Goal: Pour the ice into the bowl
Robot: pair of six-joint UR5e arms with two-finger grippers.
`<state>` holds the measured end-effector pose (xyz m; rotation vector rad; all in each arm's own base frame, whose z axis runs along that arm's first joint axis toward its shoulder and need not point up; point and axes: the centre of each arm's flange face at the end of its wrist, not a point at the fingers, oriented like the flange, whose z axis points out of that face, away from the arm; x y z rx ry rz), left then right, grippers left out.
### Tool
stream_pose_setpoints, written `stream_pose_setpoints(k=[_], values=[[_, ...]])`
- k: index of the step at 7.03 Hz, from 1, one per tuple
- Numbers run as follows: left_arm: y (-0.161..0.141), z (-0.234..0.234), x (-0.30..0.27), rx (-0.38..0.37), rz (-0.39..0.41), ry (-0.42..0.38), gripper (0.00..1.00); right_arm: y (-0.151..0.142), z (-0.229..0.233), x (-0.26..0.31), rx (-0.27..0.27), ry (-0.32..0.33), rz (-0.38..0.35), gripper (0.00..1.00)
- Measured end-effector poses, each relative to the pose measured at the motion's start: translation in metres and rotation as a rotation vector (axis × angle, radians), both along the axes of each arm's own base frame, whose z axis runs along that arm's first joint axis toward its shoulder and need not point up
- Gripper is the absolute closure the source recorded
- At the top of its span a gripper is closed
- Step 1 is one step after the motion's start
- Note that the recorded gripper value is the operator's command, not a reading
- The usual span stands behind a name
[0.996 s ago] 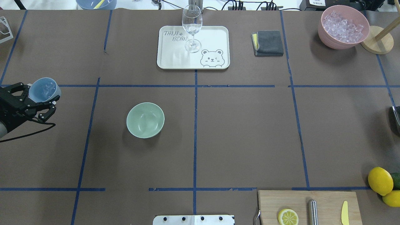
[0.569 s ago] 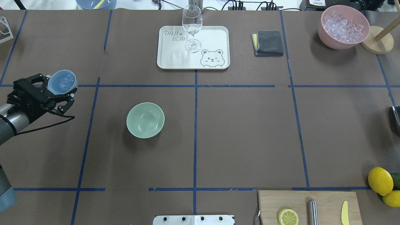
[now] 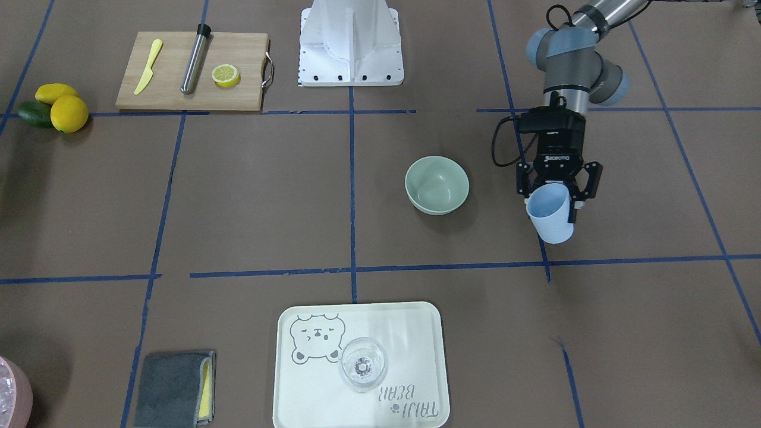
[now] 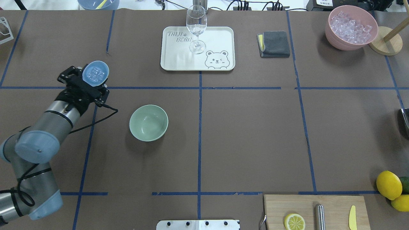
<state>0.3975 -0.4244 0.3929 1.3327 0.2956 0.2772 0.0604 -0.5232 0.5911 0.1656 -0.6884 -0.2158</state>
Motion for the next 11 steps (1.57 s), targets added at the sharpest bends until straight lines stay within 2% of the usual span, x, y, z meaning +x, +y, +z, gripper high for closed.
stream_pose_setpoints(k=[2,5,9,11], values=[[0.023,-0.021,0.041,0.041,0.001,-0.120,1.00,0.000,0.001,0.001,-0.002,0.004,0.002,0.00],[0.044,-0.022,0.065,0.134,0.004,-0.343,1.00,0.001,0.003,0.003,-0.005,0.005,0.005,0.00],[0.049,-0.027,0.074,0.241,0.033,-0.625,1.00,0.000,0.002,0.006,-0.004,0.008,0.013,0.00],[0.048,-0.044,0.075,0.292,0.037,-0.722,1.00,0.000,0.002,0.007,-0.004,0.008,0.014,0.00]])
